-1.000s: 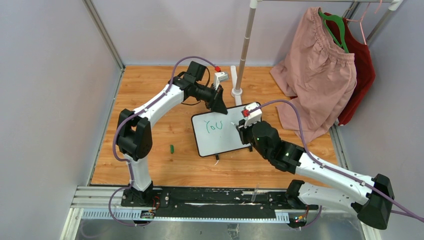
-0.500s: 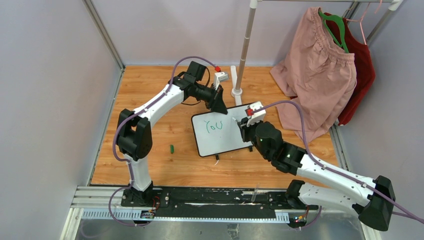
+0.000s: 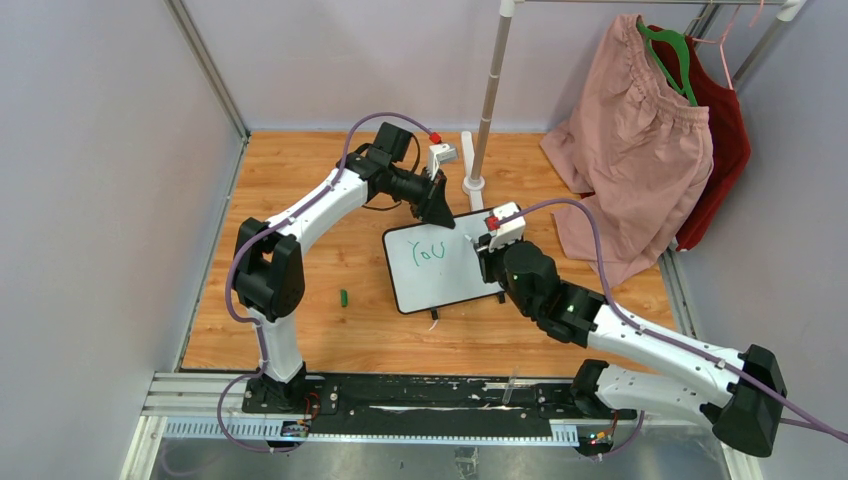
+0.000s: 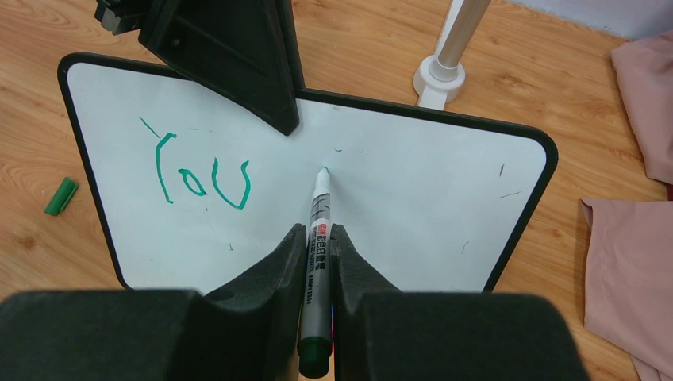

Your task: Write a sentence on the whiteboard

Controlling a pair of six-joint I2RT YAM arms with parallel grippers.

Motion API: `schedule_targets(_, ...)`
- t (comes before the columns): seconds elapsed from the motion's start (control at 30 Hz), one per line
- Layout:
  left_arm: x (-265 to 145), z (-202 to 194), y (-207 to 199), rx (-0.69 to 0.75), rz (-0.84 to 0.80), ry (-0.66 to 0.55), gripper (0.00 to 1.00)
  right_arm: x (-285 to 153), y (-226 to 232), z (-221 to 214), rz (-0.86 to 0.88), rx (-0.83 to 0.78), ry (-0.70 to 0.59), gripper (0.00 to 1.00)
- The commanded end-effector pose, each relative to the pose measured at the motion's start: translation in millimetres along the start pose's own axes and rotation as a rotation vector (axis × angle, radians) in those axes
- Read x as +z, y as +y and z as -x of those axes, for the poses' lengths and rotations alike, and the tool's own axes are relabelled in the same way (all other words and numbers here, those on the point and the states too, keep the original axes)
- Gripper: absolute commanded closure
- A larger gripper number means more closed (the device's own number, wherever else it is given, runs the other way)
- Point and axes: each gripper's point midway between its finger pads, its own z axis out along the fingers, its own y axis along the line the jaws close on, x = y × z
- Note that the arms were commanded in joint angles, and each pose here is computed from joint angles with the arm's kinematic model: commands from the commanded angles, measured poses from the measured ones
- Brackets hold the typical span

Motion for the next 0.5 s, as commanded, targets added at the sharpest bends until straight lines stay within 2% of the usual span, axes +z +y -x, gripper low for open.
schedule_targets(0.0,-2,-1,-8,0.002,0.002,0.008,1.0,4,1,16,0.001,0.012,-0.031,1.0)
schedule_targets(0.47,-2,-1,-7,0.001,0.004,0.007,1.0,2,15,-10,0.069,0.012,0.045,1.0)
